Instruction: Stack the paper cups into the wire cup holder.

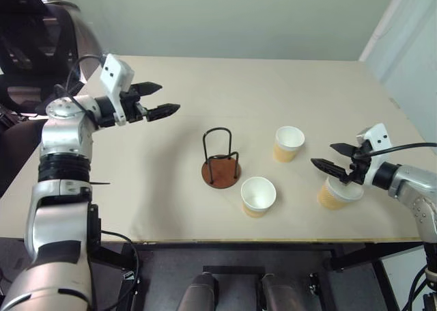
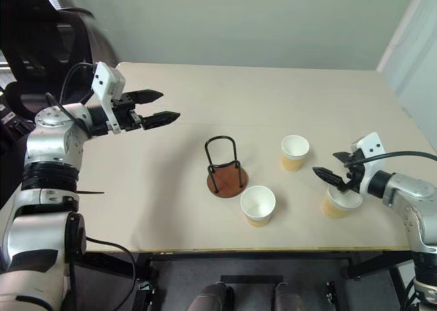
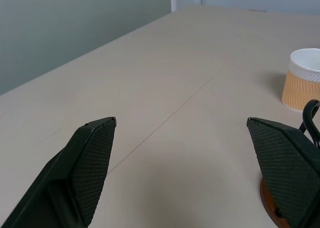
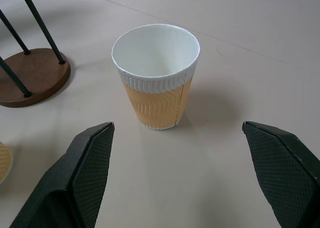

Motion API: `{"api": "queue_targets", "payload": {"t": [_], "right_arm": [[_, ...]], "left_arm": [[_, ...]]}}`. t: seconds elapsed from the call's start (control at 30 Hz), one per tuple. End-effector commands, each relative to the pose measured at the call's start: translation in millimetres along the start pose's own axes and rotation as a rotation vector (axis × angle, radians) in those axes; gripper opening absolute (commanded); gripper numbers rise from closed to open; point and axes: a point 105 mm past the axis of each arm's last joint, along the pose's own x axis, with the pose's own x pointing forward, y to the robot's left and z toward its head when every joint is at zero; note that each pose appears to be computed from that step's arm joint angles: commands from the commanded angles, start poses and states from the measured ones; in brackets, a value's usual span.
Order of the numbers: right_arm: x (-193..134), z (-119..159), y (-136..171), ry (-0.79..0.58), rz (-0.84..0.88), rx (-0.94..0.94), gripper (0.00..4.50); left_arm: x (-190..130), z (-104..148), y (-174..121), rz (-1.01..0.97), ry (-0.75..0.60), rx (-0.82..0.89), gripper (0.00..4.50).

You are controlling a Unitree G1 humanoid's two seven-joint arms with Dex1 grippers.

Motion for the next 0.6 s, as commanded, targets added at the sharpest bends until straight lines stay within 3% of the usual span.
{"api": "queue_targets", "payload": {"t": [0.03,0.4,0.6], "right_arm": [[-6.2,20.5,-4.4,-0.066,-0.021,-0.045,4.17],[-13.6,21.1,-6.3,-0.02,-0.006,-0.068,4.17],[-19.2,28.1,8.0,-0.009,0.045,-0.085,4.17]], "left_arm": [[-2.5,15.4,3.9,0.013,-0.035,0.042,4.48],[10.8,9.8,-4.5,-0.019,-0.057,0.011,4.48],[26.9,12.0,-23.8,-0.176,-0.049,0.014,4.48]]}}
